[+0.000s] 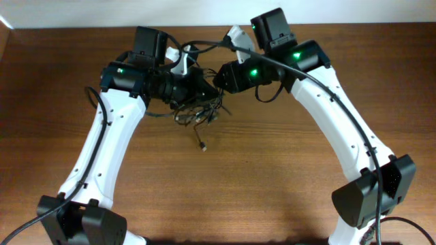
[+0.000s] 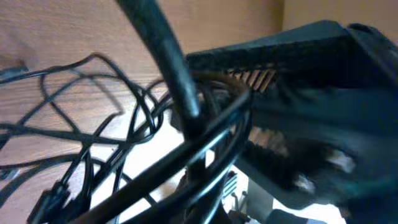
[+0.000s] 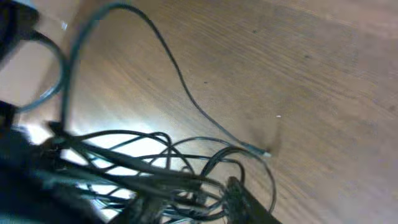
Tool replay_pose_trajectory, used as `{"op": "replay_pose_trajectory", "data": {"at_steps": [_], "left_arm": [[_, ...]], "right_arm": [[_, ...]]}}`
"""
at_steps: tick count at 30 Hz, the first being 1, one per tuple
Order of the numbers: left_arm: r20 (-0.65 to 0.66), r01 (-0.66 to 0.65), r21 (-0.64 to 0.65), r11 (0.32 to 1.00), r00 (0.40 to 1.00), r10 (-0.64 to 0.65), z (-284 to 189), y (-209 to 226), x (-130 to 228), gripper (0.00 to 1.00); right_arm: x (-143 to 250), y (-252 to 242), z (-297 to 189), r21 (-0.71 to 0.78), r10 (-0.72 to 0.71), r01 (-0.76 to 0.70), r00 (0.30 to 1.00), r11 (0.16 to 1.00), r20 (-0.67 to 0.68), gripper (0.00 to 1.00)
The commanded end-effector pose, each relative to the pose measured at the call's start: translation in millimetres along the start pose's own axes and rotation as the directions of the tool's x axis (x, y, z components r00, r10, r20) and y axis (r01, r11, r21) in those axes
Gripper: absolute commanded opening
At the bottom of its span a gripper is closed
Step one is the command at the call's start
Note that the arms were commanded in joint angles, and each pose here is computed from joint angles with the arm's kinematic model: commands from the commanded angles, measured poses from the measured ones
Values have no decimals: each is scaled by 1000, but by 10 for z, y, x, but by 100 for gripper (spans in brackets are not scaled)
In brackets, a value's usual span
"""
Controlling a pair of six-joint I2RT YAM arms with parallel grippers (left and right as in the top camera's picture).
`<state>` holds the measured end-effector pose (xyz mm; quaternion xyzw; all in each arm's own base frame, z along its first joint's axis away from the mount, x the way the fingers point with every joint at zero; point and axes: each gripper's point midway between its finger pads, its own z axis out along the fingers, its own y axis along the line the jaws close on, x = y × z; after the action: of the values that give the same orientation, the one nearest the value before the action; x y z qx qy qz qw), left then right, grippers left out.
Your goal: Untangle cables
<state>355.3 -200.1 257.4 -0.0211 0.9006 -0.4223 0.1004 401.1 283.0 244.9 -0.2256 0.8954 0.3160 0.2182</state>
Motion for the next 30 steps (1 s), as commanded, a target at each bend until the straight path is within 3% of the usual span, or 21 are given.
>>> {"op": "replay_pose_trajectory", "data": {"at_steps": [1, 6, 9, 11, 13, 15, 23, 28, 30], "left_arm": [[-23, -10, 63, 998, 1000, 12, -25, -140, 57, 0], [-28, -8, 77, 997, 1000, 11, -34, -158, 62, 0], [-38, -18, 125, 992, 999, 23, -49, -240, 69, 0], [-44, -17, 133, 991, 999, 23, -51, -254, 81, 0], [-60, -16, 164, 986, 998, 26, -60, -307, 109, 0], [-60, -16, 165, 986, 998, 26, -61, -308, 110, 0], [6, -31, 133, 991, 1000, 31, -199, -120, -64, 0], [103, 14, -63, 998, 995, -8, -301, 323, -252, 0], [161, 52, -263, 963, 987, -10, -375, 688, -315, 0]], "right_arm": [[-42, -125, 23, 77, 40, -42, 999, 996, 21, 4], [-104, -113, 23, 68, 127, -130, 991, 989, 51, 4], [-116, 0, 85, 51, 135, -138, 989, 989, 55, 38], [-137, -57, 169, 83, 217, -223, 973, 971, 74, 43], [-124, -153, 287, 95, 281, -286, 957, 953, 71, 43], [-117, -222, 332, 107, 298, -304, 952, 947, 71, 5], [72, -1274, -212, 257, 440, -449, 893, 856, 95, 4], [253, -1725, -585, 252, 514, -518, 853, 817, 87, 4], [340, -1813, -664, 269, 522, -521, 850, 810, 73, 4]]}}
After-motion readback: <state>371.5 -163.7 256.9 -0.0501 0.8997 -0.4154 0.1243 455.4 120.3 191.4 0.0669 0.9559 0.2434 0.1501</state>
